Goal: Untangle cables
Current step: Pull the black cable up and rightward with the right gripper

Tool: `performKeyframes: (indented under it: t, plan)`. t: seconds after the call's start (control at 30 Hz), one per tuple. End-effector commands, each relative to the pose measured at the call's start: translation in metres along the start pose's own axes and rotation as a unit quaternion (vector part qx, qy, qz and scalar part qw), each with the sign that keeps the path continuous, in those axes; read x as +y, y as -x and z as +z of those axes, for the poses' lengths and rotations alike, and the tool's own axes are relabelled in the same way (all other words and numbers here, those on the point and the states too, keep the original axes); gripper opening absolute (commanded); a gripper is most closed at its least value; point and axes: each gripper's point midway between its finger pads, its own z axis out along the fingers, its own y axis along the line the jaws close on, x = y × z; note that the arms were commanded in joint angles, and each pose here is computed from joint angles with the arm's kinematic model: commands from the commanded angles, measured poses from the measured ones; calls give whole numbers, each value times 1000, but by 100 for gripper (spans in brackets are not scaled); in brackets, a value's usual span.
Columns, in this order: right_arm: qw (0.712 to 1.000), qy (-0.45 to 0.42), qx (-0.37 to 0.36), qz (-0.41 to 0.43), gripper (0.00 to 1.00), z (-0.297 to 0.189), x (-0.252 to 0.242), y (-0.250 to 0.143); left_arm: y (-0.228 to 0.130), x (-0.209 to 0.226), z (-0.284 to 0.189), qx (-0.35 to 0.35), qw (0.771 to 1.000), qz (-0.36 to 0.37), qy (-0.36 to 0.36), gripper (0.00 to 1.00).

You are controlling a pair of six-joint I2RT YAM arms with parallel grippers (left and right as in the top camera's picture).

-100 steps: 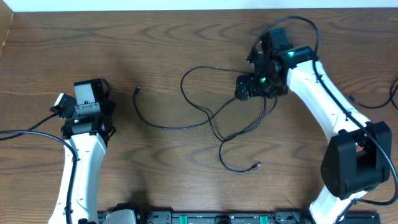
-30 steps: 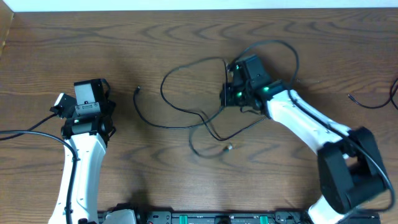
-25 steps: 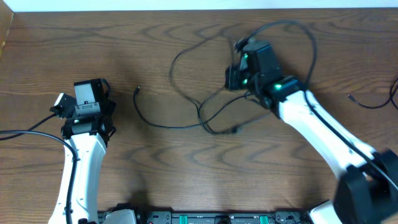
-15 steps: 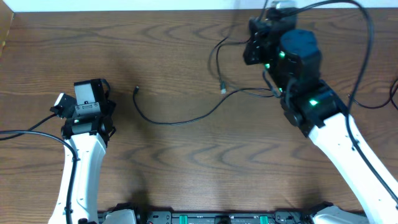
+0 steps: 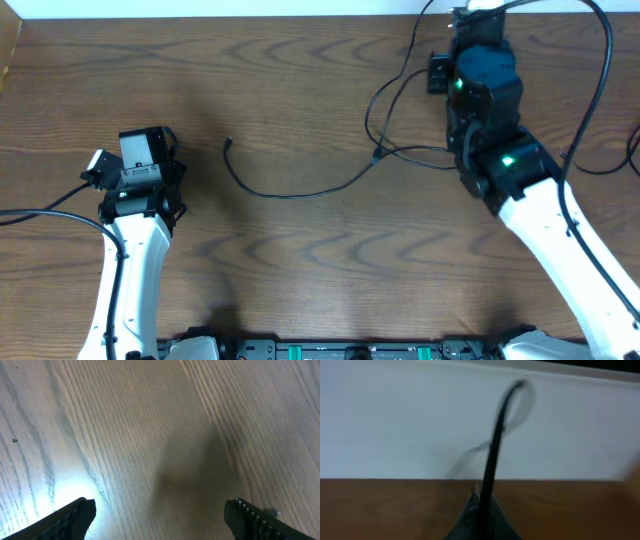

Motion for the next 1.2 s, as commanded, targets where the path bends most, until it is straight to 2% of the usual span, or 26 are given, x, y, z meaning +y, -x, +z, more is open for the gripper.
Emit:
performKeyframes:
  t: [0.0, 0.07, 0.2, 0.37, 0.53, 0.67, 0.8, 0.93, 1.03, 1.17]
  plan:
    - [982, -176, 30, -56, 1, 20, -75, -15, 2, 2, -1, -4, 1000, -5, 2, 87]
    - [972, -218, 54, -65, 1, 34, -102, -32, 2, 2, -1, -4, 1000, -5, 2, 87]
    - [957, -251, 118, -85, 1, 56, -131, -76, 2, 2, -1, -4, 1000, -5, 2, 87]
    - [947, -218, 198, -126, 1, 78, -115, -137, 2, 2, -1, -4, 1000, -5, 2, 87]
    - [941, -217, 219, -142, 1, 91, -106, -164, 2, 2, -1, -4, 1000, -5, 2, 87]
    - [935, -259, 203, -132, 1, 89, -118, -156, 2, 2, -1, -4, 1000, -5, 2, 87]
    - [915, -355, 152, -118, 1, 70, -144, -121, 2, 2, -1, -4, 1000, -5, 2, 87]
    - [900, -403, 118, -112, 1, 57, -160, -92, 2, 2, -1, -4, 1000, -5, 2, 87]
    - [879, -465, 75, -70, 1, 39, -180, -66, 2, 2, -1, -4, 1000, -5, 2, 87]
    - [862, -505, 28, -20, 1, 27, -201, -41, 2, 2, -1, -4, 1000, -5, 2, 87]
